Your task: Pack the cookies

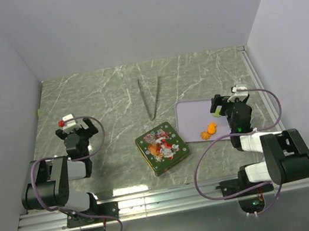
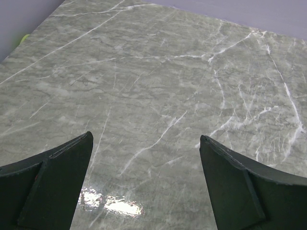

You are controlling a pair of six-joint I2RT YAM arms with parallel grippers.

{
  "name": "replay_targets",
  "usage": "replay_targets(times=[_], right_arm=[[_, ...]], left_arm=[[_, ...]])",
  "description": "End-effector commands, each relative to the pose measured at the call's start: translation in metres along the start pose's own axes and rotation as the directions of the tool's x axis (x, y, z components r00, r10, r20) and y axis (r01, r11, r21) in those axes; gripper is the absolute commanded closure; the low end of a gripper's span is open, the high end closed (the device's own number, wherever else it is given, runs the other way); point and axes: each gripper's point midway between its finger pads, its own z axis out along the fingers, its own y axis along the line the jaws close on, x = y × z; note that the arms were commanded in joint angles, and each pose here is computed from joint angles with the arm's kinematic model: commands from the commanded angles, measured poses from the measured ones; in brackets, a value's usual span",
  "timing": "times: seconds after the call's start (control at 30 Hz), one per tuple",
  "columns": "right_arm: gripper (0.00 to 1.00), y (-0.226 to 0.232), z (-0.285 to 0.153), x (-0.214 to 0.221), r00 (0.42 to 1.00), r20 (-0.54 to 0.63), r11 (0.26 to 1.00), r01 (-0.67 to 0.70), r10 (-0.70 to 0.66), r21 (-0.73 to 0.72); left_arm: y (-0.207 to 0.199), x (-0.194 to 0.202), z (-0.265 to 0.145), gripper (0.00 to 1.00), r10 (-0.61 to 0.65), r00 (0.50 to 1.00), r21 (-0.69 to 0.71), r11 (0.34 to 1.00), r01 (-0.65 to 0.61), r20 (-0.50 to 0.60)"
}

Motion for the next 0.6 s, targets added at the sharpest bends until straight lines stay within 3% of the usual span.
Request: replay_targets(times=[0.0, 0.23, 0.57], right_arm=[[0.00, 0.011, 0.002, -0.035, 0.990, 0.144, 0.998, 0.017, -0.008, -0.060], [0.00, 0.011, 0.001, -0.035, 0.989, 0.145, 0.998, 0.018, -0.009, -0.062], [0.00, 0.011, 0.001, -0.036, 0.989, 0.148, 0.998, 0.018, -0.009, -0.062]], left_arm=[[-0.007, -0.025, 0.007, 0.01, -0.017, 0.997, 0.031, 0.999, 0.014, 0.076], [-0.018, -0.023, 0.010, 0.01, 0.005, 0.999, 0.155, 0.988, -0.012, 0.051], [-0.017, -0.022, 0.008, 0.01, 0.002, 0.999, 0.155, 0.988, -0.010, 0.049]])
